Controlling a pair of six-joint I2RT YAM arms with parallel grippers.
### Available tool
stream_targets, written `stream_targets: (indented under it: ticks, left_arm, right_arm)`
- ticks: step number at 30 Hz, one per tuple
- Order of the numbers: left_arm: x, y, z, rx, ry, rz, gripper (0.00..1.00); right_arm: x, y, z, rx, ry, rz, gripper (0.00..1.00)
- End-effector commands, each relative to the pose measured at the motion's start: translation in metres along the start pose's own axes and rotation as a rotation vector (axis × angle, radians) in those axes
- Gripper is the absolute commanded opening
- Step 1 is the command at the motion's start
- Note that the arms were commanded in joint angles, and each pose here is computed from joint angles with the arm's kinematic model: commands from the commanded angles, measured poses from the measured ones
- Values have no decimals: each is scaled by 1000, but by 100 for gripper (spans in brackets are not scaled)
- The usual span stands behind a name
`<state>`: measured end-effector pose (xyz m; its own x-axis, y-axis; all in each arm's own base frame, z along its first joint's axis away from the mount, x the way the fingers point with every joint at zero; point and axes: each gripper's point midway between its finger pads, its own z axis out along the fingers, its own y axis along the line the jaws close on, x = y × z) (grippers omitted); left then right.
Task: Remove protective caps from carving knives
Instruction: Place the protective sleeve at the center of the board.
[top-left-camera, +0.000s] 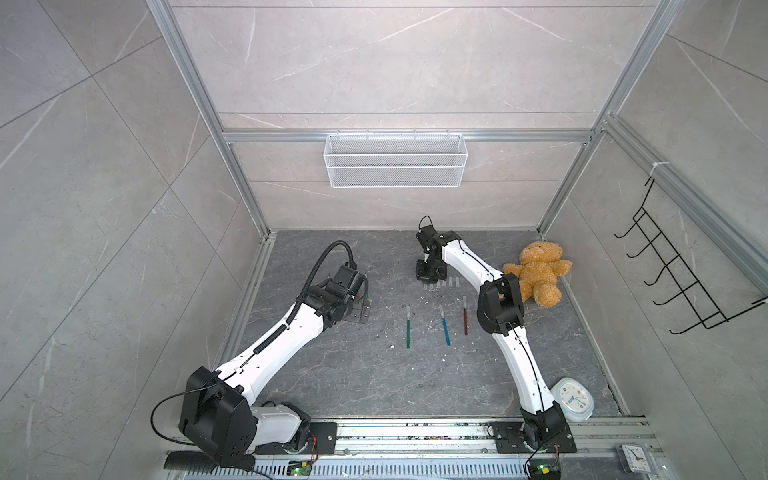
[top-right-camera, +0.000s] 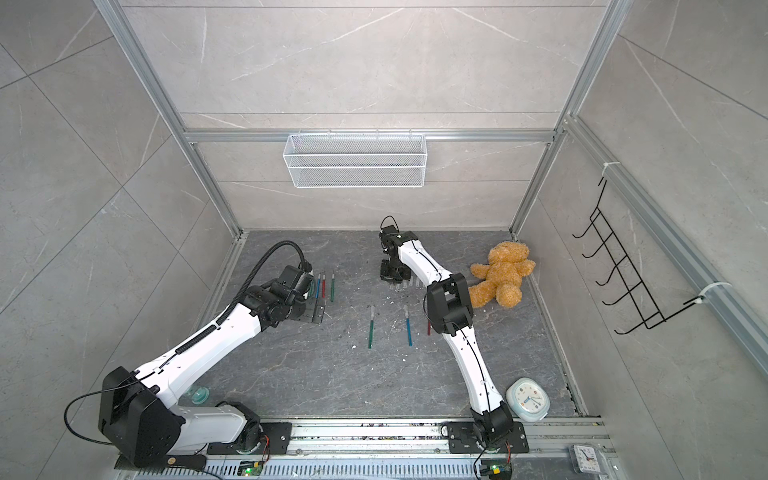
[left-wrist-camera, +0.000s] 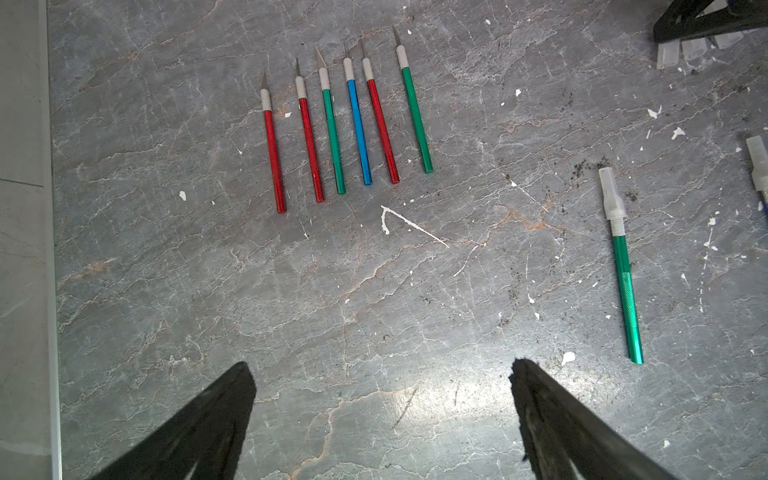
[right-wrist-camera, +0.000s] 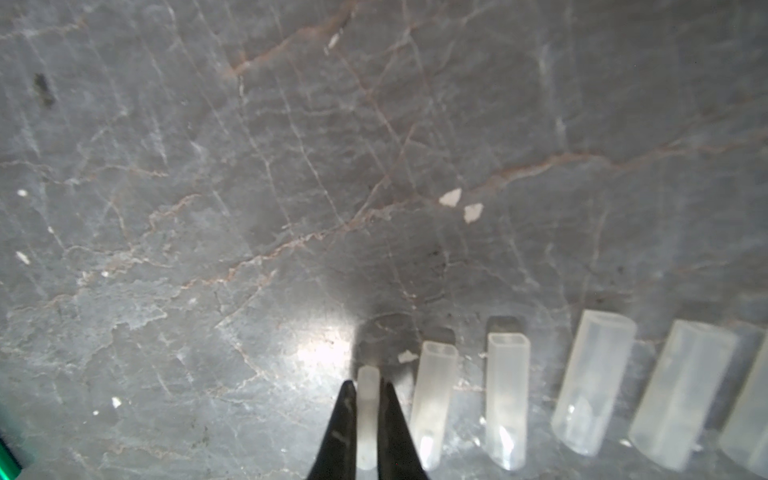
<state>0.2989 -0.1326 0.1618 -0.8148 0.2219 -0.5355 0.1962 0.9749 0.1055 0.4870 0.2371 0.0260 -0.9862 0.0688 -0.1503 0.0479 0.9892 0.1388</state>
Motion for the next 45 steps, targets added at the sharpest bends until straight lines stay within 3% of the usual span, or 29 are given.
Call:
stream_targets:
  ticks: [1, 9, 14, 22, 32, 37, 45]
  left_arm:
    - [-9, 0, -5, -6, -10, 20, 98]
    - [-9, 0, -4, -10, -2, 22, 98]
    - [-8, 0, -3, -13, 3, 25, 98]
    - [-8, 0, -2, -15, 6, 26, 97]
    - [-9, 1, -3, -27, 12, 24, 99]
    - [-10, -2, -6, -7, 16, 22, 100]
    - [-9, -15, -8, 78, 30, -1, 100]
  right_arm:
    - [7, -10, 10, 43, 39, 7, 3]
    - [7, -8, 9, 35, 45, 9, 20]
    - [5, -4, 7, 22, 46, 2, 26]
    - [-2, 1, -9, 11, 21, 0, 27]
    - [-12, 18, -55, -23, -53, -33, 29]
    - [-9, 31, -95, -13, -140, -93, 43]
    - [10, 43, -159, -141, -290, -113, 66]
